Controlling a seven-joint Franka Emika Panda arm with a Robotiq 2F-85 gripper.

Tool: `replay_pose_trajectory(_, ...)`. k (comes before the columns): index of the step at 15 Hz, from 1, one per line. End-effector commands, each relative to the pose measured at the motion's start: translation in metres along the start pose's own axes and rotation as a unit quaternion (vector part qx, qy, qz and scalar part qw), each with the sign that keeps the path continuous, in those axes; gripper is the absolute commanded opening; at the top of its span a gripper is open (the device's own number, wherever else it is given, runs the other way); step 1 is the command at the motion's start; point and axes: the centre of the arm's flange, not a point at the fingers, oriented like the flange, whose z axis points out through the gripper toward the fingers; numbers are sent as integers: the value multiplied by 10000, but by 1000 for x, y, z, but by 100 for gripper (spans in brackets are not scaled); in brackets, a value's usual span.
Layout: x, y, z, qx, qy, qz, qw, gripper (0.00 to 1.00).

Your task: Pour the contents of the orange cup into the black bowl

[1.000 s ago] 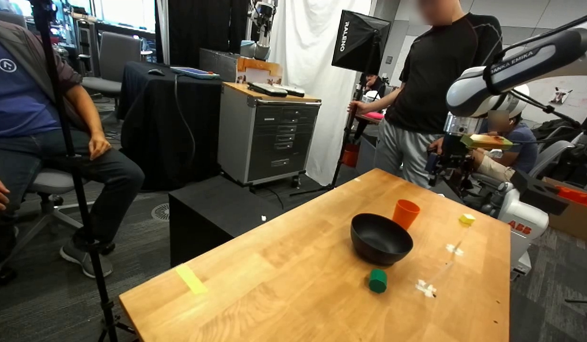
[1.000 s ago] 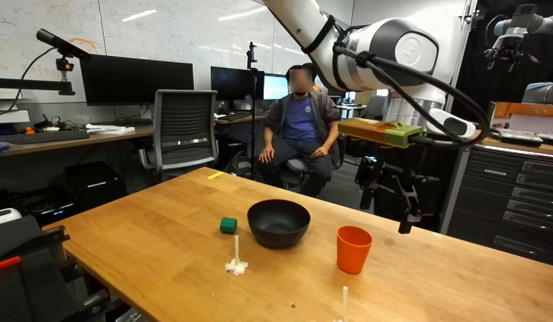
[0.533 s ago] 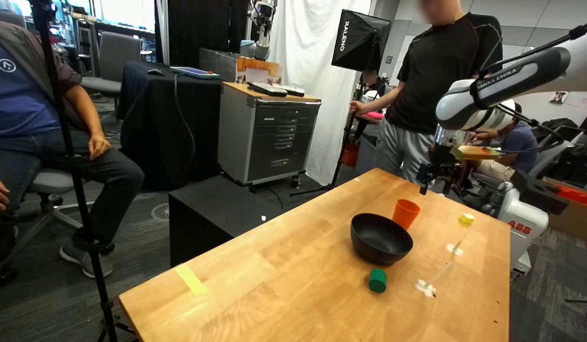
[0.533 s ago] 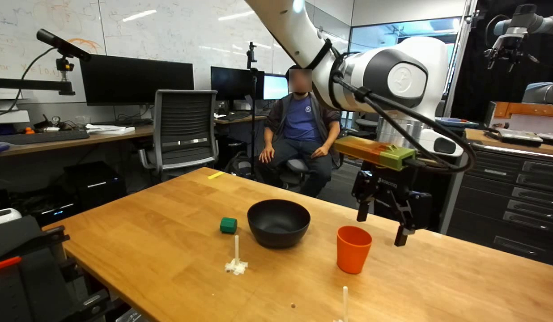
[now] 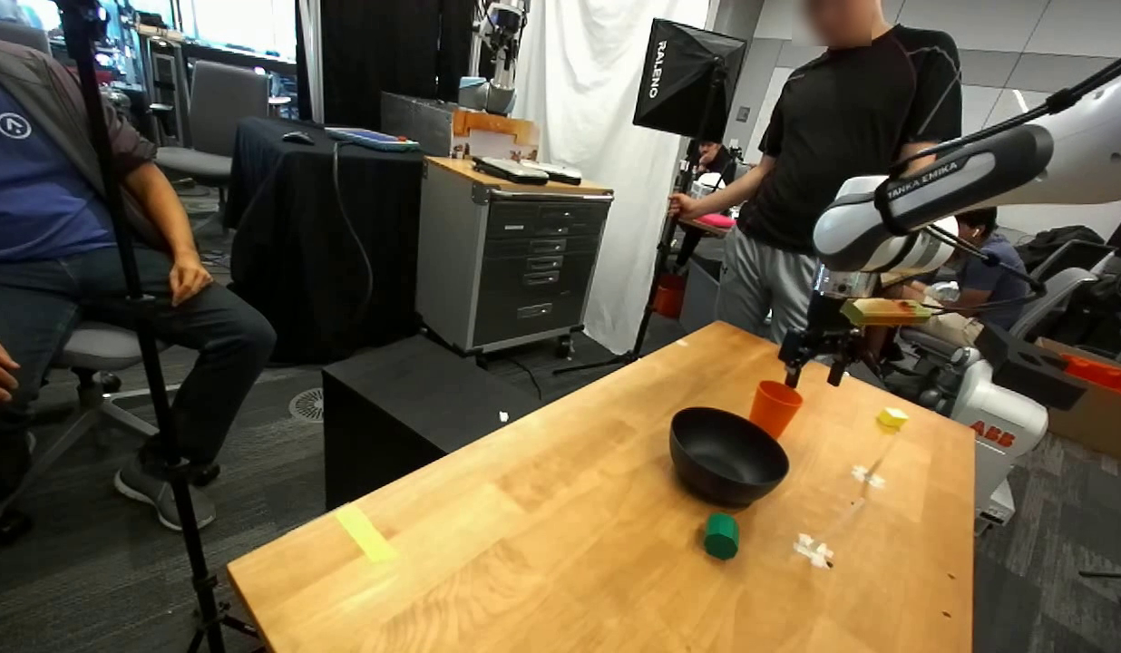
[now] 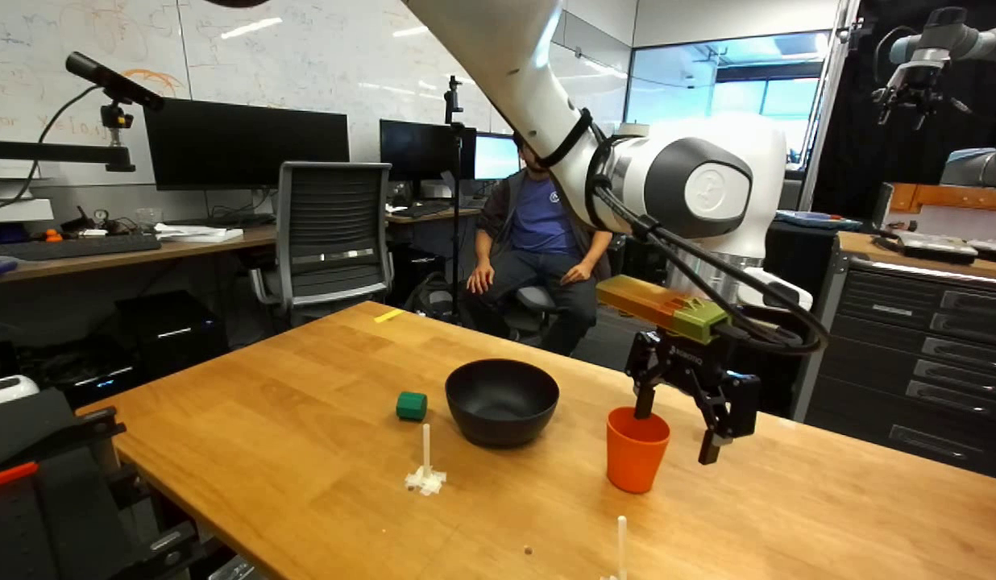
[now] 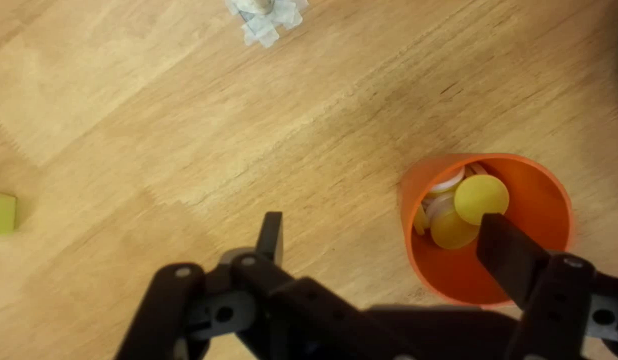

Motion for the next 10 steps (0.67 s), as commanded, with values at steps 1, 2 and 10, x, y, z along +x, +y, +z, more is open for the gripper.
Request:
replay_pose_trajectory(1, 17, -4, 9, -2, 44, -109, 9999, 100)
replay_pose_trajectory(2, 18, -5, 12, 4, 23, -121, 9999, 100)
replay_pose_trajectory(10, 15, -9, 16, 137, -1, -94, 9999, 58)
